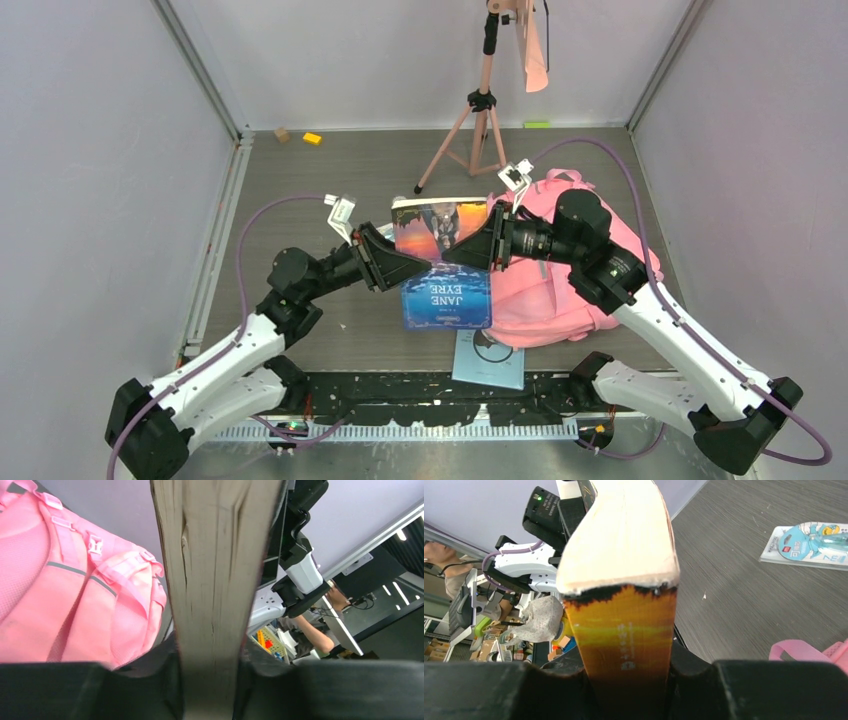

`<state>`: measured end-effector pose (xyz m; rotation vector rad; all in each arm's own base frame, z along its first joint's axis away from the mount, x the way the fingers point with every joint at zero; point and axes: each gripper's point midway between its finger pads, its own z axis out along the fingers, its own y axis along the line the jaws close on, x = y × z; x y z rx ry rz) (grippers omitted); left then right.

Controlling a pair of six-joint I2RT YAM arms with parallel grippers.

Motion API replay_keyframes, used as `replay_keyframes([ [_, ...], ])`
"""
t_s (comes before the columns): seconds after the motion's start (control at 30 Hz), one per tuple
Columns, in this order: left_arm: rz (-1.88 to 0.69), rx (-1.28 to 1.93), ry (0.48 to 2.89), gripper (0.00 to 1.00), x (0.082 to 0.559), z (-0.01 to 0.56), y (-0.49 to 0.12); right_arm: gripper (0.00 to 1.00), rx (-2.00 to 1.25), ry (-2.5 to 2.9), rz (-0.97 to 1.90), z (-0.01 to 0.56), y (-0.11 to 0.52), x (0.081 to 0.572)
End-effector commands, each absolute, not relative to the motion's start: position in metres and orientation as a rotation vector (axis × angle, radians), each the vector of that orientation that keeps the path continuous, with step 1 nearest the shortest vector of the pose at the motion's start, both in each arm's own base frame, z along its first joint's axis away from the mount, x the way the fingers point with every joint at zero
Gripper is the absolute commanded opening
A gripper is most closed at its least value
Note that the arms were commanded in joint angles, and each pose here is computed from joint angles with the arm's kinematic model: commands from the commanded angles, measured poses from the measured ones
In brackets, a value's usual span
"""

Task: Pack the student bag
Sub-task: Pick up the book from the center of the board, then place the book in the student bag.

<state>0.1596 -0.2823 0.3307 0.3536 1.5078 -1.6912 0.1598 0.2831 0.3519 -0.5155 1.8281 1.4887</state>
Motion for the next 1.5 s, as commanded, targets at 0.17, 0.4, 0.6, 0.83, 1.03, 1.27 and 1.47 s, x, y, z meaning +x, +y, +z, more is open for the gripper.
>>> replay_keyframes([
  [0.17, -1.628, 0.246, 1.499, 0.00, 0.167, 0.324, -0.269, 0.16, -0.478, 1.665, 1.311, 0.401, 0.264, 0.174],
  [0.4, -1.090, -0.165, 1.895, 0.00, 0.222, 0.236, -0.213, 0.85, -0.303, 1.993, 0.851, 0.311, 0.223, 0.218],
  [0.6, -1.177, -0.424, 1.986, 0.00, 0.241, 0.209, -0.187, 0.99, -0.230, 2.141, 0.678, 0.247, 0.207, 0.220],
  [0.83, -1.057, -0.472, 1.991, 0.00, 0.257, 0.208, -0.152, 0.99, -0.432, 2.201, 0.403, 0.194, 0.227, 0.207],
  [1.03, -0.922, -0.474, 1.987, 0.00, 0.259, 0.213, -0.129, 0.99, -0.625, 2.225, 0.108, 0.156, 0.244, 0.201],
  [1.27, -0.941, -0.468, 2.019, 0.00, 0.257, 0.203, -0.132, 0.99, -0.770, 2.240, -0.169, 0.124, 0.243, 0.197],
  [1.47, -0.993, -0.477, 2.008, 0.00, 0.259, 0.202, -0.137, 0.99, -0.820, 2.184, -0.442, 0.110, 0.228, 0.200],
])
